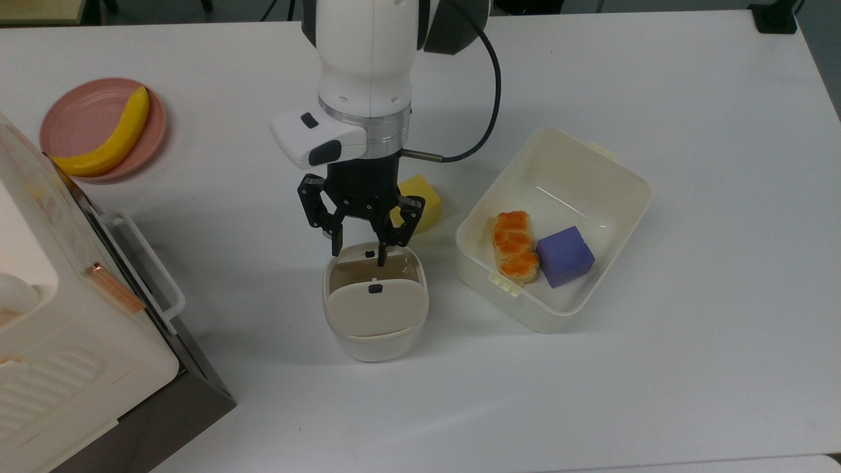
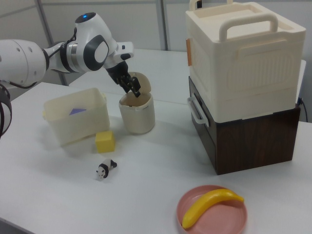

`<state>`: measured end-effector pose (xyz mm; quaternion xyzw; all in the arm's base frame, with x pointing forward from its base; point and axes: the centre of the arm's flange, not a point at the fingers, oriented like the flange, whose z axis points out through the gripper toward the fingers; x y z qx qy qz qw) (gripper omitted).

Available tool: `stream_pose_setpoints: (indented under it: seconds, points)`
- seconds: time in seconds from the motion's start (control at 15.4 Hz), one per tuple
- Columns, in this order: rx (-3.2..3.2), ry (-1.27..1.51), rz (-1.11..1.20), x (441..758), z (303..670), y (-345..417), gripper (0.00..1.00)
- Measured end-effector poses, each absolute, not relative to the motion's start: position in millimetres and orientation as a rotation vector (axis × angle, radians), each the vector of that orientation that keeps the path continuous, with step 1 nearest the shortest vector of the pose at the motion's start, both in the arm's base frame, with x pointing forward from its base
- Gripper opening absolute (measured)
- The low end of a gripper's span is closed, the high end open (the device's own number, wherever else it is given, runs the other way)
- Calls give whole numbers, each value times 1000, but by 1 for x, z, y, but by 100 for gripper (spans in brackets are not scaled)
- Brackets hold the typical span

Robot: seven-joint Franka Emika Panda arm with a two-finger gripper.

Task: Grab it up and put it in the trash

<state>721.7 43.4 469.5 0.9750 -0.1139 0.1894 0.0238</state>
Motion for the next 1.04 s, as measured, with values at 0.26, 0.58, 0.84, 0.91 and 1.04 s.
stream_pose_setpoints:
  seconds: [0.26, 0.58, 0.84, 0.91, 1.04]
  points:
    - [3014, -390, 588, 716, 493, 45, 100]
    - [3002, -260, 208, 662, 542, 32, 100]
    - [3019, -208, 14, 629, 564, 9, 100]
    - [3029, -218, 2, 628, 563, 4, 100]
    - [3068, -259, -28, 627, 556, -5, 100]
